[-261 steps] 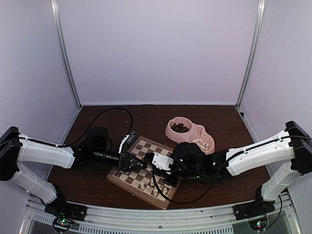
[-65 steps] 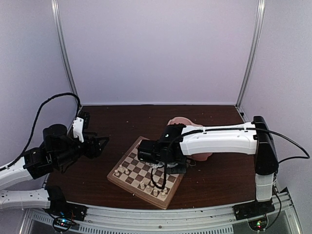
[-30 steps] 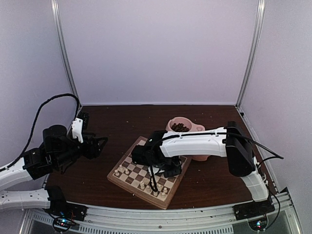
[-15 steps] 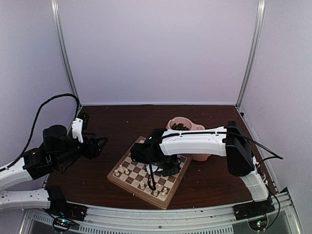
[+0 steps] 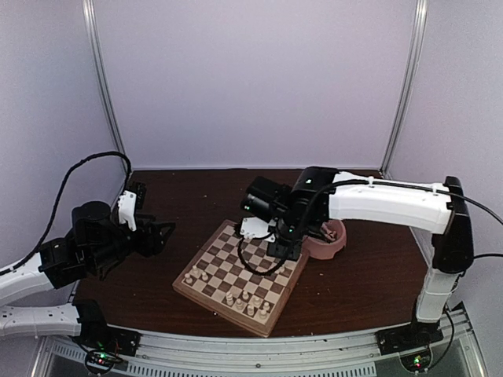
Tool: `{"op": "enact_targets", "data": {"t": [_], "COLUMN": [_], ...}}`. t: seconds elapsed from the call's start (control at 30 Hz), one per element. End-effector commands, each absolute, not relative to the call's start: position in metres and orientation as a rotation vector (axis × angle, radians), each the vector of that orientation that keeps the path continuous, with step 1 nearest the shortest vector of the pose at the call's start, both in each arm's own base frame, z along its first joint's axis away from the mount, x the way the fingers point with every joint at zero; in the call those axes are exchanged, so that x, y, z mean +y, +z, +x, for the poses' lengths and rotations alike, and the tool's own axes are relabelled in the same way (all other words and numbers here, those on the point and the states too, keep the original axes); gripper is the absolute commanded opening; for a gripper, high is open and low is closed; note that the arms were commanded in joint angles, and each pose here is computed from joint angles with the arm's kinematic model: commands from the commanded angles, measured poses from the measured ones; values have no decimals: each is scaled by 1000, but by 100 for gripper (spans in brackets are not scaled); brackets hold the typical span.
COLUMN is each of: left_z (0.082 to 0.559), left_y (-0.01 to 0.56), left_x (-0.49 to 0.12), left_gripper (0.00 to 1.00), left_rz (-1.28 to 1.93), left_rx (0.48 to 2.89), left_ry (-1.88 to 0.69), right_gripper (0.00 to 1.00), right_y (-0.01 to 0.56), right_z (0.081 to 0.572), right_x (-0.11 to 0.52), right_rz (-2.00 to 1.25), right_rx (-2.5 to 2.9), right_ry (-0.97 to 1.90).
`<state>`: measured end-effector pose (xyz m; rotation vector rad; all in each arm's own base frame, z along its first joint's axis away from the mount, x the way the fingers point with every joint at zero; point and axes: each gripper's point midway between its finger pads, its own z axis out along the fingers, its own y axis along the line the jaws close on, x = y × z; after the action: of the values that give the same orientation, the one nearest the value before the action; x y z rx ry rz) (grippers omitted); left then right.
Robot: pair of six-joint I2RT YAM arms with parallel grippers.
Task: Set up the chess pieces on the board
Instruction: Place the pawn on the chessboard, then move the pawn to e2.
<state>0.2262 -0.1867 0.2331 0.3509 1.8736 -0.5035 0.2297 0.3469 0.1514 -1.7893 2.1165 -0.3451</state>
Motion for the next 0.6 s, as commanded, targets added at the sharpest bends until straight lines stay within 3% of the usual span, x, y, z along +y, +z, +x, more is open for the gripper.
{"op": "enact_targets", "data": {"t": [0.0,0.1,0.27,0.57], "left_z": [227,229,233,239], "left_y": [236,231,220,206], "left_x": [-191,-195,-201,-208], "left_gripper": [70,71,71,71], "left_rz": [378,392,419,452], "left_rx": [1859,1868,1891,1903], "left_ry": [-502,-497,-476,-444], "right_gripper": [50,50,40,34], "right_y": [173,163,152,141], "right_z": [242,240,258,284], "right_x": [356,349,343,355], "right_rz": [-1389,-1266,-1064,-878], "right_rx": [2217,2277,2332,2220], "right_ry": [-22,108,143,192]}}
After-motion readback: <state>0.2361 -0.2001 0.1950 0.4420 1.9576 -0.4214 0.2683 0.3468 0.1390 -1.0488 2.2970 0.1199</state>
